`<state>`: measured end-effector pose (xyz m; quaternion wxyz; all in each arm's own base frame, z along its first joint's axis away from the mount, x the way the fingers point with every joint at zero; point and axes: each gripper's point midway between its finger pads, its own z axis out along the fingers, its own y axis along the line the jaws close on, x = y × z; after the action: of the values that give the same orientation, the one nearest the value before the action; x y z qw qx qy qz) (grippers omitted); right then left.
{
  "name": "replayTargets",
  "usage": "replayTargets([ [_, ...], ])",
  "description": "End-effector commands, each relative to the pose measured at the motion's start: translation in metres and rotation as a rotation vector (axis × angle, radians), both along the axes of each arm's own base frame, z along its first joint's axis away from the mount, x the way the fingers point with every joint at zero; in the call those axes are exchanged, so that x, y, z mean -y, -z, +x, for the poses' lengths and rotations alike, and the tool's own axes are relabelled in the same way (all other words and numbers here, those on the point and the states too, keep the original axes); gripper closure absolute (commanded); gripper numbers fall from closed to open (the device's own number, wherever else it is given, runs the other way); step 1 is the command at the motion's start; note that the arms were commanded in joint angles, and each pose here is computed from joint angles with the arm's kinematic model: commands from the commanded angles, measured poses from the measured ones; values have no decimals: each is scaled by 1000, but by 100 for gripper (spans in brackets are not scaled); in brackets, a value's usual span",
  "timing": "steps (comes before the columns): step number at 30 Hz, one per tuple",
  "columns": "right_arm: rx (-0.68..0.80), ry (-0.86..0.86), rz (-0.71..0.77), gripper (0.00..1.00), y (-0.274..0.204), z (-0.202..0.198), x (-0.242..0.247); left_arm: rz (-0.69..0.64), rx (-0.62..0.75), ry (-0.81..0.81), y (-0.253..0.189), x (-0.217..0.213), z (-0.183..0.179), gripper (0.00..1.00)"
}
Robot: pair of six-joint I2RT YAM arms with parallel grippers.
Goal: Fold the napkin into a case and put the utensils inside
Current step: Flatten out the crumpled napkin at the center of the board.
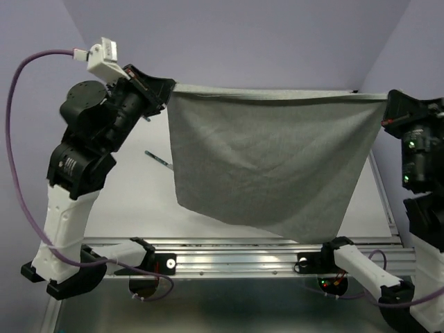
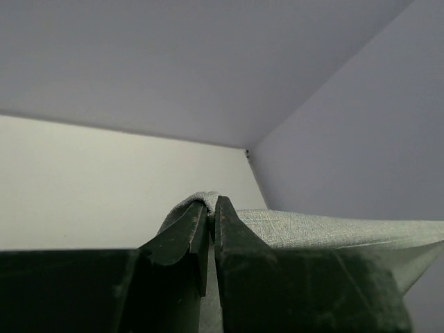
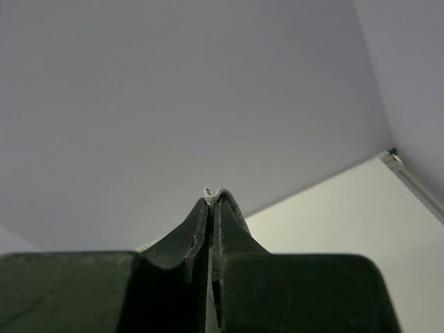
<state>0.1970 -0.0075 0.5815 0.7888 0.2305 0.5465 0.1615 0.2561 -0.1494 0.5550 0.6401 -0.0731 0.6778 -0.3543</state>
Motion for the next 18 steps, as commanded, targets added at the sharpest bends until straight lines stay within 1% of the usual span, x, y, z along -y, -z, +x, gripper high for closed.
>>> replayTargets([
  [1,-238,339,-37,99,65,61,42,115,-141,-151,62,-2,62,100],
  [2,-261,358,-57,99,75,73,42,140,-182,-144,83,5,73,100],
  [3,-319,371,-82,99,98,88,41,160,-201,-140,95,8,82,100],
  [5,-370,385,-119,99,121,116,36,211,-271,-134,139,16,108,100],
  [6,-413,386,-141,99,142,130,34,221,-302,-111,155,20,117,100],
  [7,-431,389,-155,99,151,139,32,242,-359,-124,182,18,135,100],
  [9,-474,386,-192,99,175,168,26,265,-418,-120,217,20,153,100],
  [10,-507,387,-212,99,194,179,26,291,-469,-127,243,20,167,100],
  [11,-531,371,-230,99,211,200,24,300,-485,-129,255,21,175,100],
  [12,-553,365,-238,99,224,210,23,312,-508,-128,268,22,182,100],
  [13,-580,353,-242,99,240,221,25,330,-549,-128,290,23,195,100],
  [14,-581,348,-238,99,247,232,26,334,-564,-124,298,24,202,100],
  [15,-631,336,-247,99,272,250,28,350,-606,-110,321,28,211,100],
  [16,-644,335,-248,99,282,258,26,356,-623,-104,331,30,217,100],
  [18,-640,317,-231,99,291,279,31,346,-627,-91,335,32,232,100],
])
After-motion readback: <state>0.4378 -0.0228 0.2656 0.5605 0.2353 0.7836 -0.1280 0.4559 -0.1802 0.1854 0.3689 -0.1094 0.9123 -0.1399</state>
